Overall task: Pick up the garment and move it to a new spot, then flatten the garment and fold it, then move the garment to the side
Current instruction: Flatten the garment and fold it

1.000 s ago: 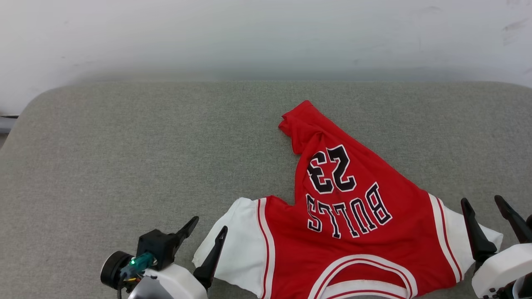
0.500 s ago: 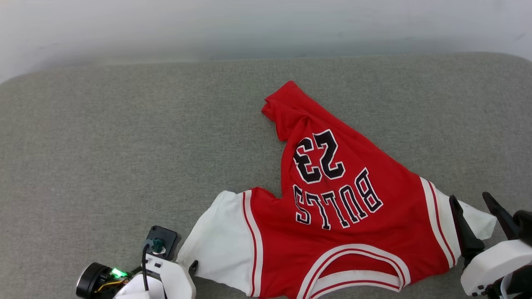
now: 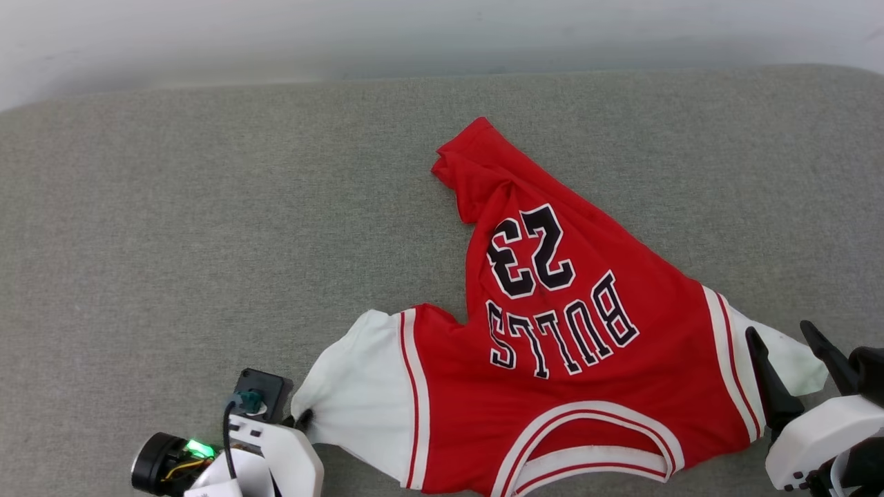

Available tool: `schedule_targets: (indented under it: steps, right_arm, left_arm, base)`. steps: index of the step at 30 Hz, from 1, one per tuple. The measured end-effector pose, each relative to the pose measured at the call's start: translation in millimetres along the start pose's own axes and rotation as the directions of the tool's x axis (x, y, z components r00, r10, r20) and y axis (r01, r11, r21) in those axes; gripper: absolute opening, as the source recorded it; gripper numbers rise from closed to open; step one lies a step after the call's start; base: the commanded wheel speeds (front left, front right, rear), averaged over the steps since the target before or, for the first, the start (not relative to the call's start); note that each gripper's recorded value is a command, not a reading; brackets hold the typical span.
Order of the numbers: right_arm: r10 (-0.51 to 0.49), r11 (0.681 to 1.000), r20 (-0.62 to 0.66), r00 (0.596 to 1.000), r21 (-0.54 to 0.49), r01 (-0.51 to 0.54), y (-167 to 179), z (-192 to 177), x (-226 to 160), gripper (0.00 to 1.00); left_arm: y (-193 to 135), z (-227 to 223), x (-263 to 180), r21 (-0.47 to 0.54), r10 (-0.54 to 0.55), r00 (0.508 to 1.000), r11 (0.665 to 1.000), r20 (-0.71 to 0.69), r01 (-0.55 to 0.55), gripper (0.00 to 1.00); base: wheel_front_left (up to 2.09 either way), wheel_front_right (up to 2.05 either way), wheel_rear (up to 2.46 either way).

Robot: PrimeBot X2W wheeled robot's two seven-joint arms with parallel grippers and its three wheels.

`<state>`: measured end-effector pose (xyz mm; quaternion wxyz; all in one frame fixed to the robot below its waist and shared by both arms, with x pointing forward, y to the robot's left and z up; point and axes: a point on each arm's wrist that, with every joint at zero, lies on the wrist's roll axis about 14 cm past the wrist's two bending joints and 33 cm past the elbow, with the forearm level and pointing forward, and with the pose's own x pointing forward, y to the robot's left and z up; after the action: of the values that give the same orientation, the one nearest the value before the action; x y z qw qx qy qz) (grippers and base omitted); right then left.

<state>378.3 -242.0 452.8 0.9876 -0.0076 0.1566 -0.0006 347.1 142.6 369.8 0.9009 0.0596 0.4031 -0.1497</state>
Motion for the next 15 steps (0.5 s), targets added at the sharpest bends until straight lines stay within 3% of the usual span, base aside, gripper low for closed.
schedule_targets:
  steps: [9, 15]
  right_arm:
    - [0.057, 0.998, -0.081, 0.995, -0.013, -0.058, 15, -11, -3, 1.00]
    - [0.059, 0.997, -0.266, 0.962, -0.023, -0.067, 12, -40, -17, 1.00]
  left_arm:
    - [59, 36, -33, -0.095, 0.214, 0.954, 0.976, 0.211, -0.198, 0.00]
    - [71, 33, -56, -0.127, 0.254, 0.938, 0.965, 0.237, -0.230, 0.00]
  base:
    - [0.00, 0.00, 0.00]
    - [0.00, 0.00, 0.00]
